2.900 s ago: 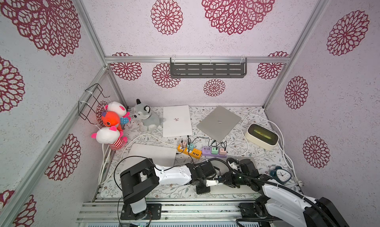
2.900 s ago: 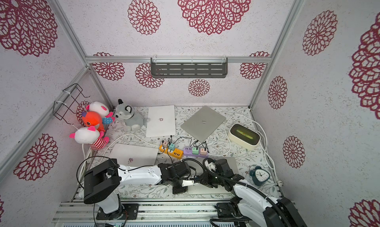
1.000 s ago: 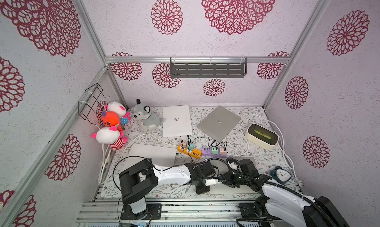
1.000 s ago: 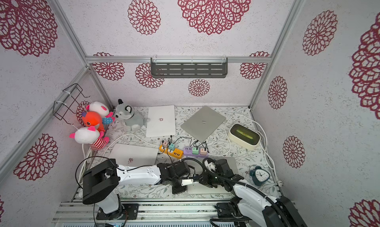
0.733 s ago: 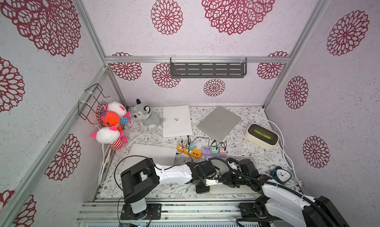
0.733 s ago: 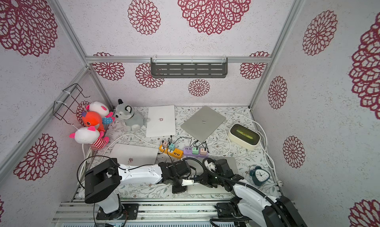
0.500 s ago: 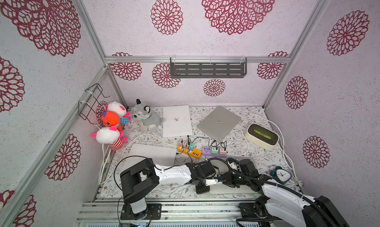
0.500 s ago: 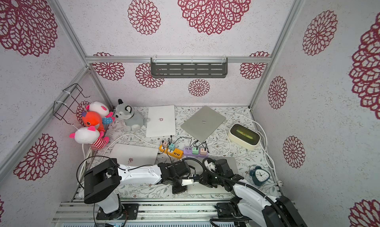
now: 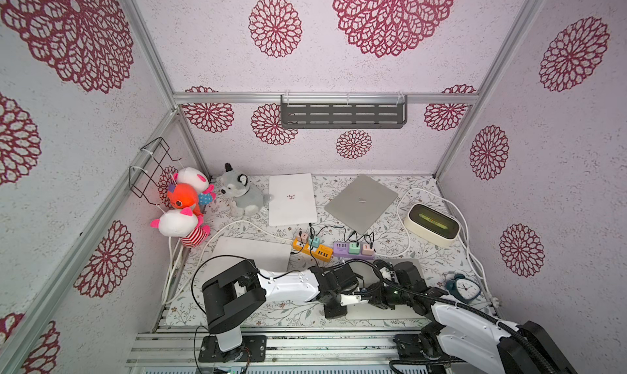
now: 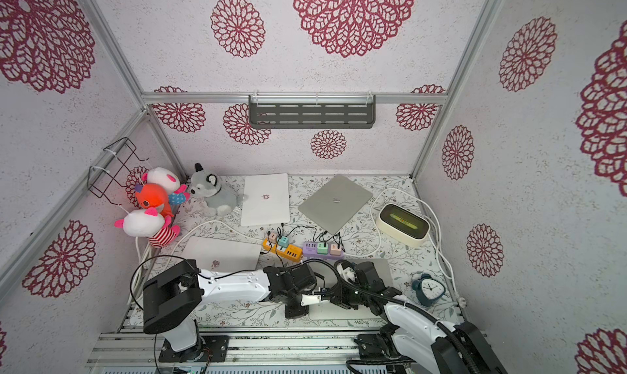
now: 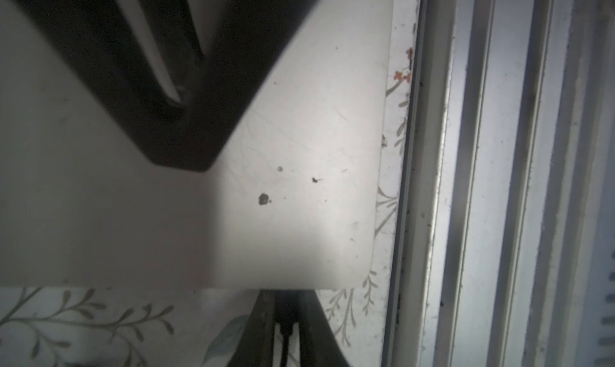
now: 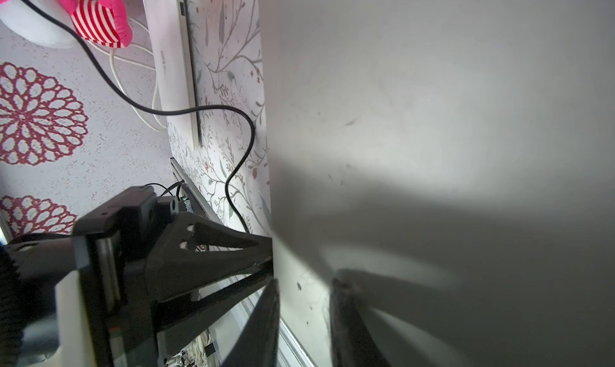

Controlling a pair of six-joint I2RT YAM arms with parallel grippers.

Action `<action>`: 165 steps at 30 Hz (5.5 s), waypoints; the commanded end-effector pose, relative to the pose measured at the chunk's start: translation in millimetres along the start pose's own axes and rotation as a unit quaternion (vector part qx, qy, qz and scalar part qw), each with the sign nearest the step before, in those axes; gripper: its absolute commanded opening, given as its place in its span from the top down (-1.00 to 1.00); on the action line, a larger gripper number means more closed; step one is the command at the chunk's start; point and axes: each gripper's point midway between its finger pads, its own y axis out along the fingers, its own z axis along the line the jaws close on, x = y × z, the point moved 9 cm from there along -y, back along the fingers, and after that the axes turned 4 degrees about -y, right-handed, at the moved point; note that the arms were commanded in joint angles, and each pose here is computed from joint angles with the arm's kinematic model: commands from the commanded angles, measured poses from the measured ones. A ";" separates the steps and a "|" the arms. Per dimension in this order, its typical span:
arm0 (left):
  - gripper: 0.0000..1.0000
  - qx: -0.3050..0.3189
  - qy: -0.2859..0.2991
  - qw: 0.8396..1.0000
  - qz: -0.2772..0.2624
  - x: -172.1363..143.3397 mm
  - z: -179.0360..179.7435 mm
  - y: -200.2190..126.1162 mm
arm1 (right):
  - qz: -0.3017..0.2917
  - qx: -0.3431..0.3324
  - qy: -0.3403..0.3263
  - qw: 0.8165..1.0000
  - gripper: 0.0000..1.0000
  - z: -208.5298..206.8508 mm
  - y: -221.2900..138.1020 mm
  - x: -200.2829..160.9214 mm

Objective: Unplug the laptop charger
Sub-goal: Remove the charging cable from the laptop, then remove the plug from the socket.

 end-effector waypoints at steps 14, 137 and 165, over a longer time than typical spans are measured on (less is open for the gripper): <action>0.81 0.009 -0.010 1.000 0.019 -14.2 0.1 -9.7 | 0.020 -0.044 0.016 0.999 0.42 -14.6 1.0 -10.5; 0.56 0.042 -0.735 0.666 -0.119 -168.6 220.6 -53.7 | -0.037 -0.069 -0.522 0.849 0.74 147.6 122.3 186.5; 0.58 0.061 -0.741 0.667 -0.047 -179.2 204.9 -26.8 | -0.050 -0.124 -0.523 0.842 0.90 153.1 116.5 188.3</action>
